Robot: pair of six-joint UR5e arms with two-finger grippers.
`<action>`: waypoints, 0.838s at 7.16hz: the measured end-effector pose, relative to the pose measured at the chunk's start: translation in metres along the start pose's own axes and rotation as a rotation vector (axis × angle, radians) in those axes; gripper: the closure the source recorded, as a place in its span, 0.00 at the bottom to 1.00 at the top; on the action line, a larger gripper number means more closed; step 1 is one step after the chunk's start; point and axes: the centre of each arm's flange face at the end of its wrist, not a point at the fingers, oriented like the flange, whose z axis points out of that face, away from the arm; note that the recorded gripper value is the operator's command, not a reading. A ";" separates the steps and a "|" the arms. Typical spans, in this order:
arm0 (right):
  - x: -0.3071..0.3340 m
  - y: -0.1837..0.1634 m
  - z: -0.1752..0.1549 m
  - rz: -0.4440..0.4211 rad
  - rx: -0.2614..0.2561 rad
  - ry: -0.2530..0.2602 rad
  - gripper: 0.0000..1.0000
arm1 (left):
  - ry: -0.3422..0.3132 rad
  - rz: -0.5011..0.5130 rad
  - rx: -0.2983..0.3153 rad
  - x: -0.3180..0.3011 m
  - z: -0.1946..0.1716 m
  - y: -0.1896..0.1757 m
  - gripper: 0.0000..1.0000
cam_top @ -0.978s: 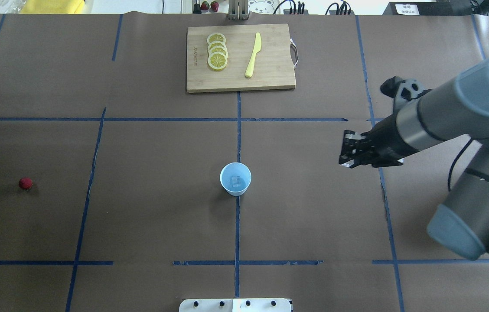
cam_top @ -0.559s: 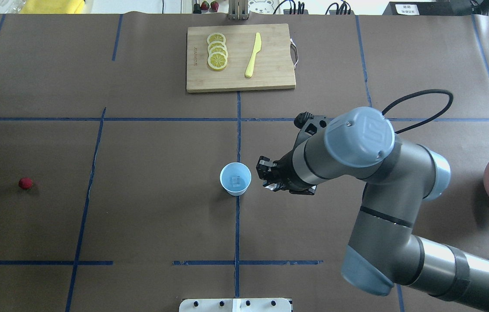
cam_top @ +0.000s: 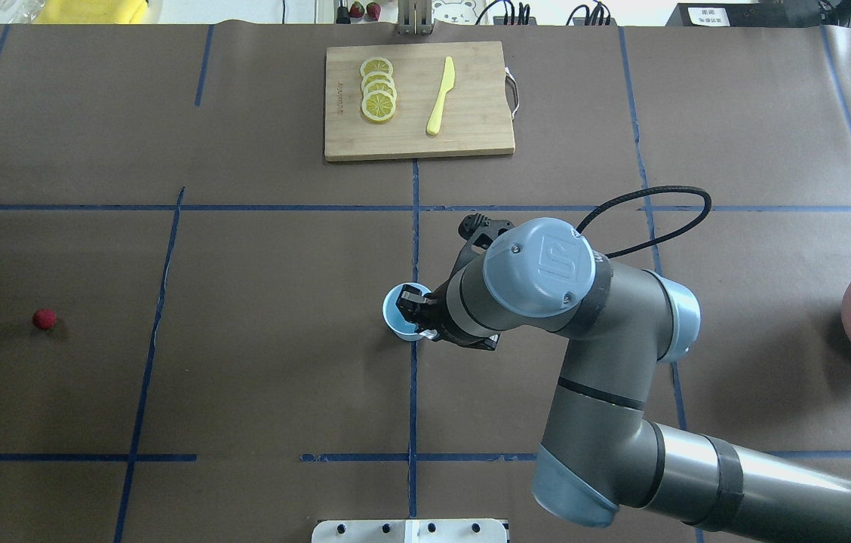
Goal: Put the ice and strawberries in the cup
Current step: 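Carry the second ice cube with the right gripper over the cup, then release the ice cube into the cup and move the right gripper back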
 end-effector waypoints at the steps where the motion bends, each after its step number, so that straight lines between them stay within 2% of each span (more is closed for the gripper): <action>1: -0.004 -0.001 0.004 0.003 0.010 0.002 1.00 | -0.001 0.001 -0.001 0.000 0.000 0.001 0.00; 2: -0.006 -0.004 0.007 0.004 0.027 0.002 1.00 | -0.002 0.001 -0.001 0.000 0.000 0.002 0.00; 3: -0.008 -0.008 0.008 0.007 0.041 0.003 0.85 | -0.002 0.001 -0.002 -0.001 0.001 0.002 0.00; 4: -0.009 -0.011 0.010 0.009 0.051 0.005 0.40 | -0.002 0.000 -0.003 -0.001 0.001 0.002 0.00; 5: -0.010 -0.013 0.012 0.010 0.056 0.009 0.12 | -0.002 -0.001 -0.003 -0.001 0.001 0.002 0.00; 6: -0.010 -0.014 0.014 0.009 0.057 0.012 0.01 | -0.002 -0.002 -0.004 -0.002 0.002 0.002 0.00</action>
